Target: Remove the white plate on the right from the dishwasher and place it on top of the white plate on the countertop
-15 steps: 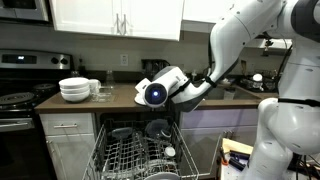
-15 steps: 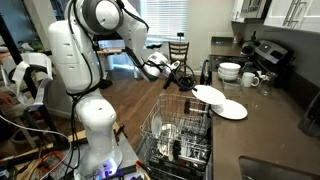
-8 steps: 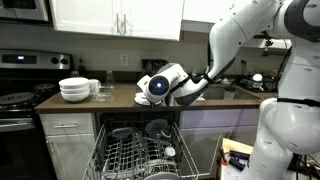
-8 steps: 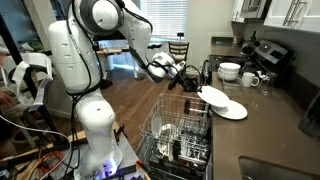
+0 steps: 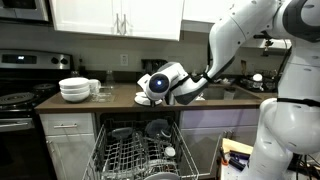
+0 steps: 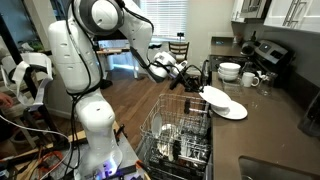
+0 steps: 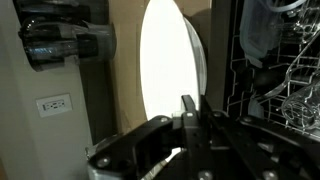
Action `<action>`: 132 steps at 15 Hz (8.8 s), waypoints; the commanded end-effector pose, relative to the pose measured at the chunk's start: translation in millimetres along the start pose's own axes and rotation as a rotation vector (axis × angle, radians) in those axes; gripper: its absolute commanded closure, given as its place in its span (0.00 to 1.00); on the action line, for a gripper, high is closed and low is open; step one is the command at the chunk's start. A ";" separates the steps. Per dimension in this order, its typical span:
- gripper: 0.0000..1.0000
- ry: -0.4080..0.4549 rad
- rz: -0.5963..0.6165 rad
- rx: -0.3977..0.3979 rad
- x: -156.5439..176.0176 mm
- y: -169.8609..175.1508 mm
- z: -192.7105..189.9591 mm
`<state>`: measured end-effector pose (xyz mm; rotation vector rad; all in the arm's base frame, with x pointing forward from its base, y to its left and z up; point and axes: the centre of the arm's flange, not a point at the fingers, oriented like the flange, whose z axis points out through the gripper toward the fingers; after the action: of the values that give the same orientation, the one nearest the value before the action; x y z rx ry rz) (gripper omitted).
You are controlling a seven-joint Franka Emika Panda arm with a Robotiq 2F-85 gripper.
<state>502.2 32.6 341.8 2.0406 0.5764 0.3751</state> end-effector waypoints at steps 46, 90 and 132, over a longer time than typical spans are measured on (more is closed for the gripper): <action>0.93 0.078 0.003 0.105 -3.1 31.1 80.3; 0.97 0.105 0.017 0.102 -7.7 40.4 113.9; 0.02 0.202 -0.041 0.209 16.8 20.3 19.0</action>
<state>544.8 10.7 333.3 2.1896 0.7681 0.5298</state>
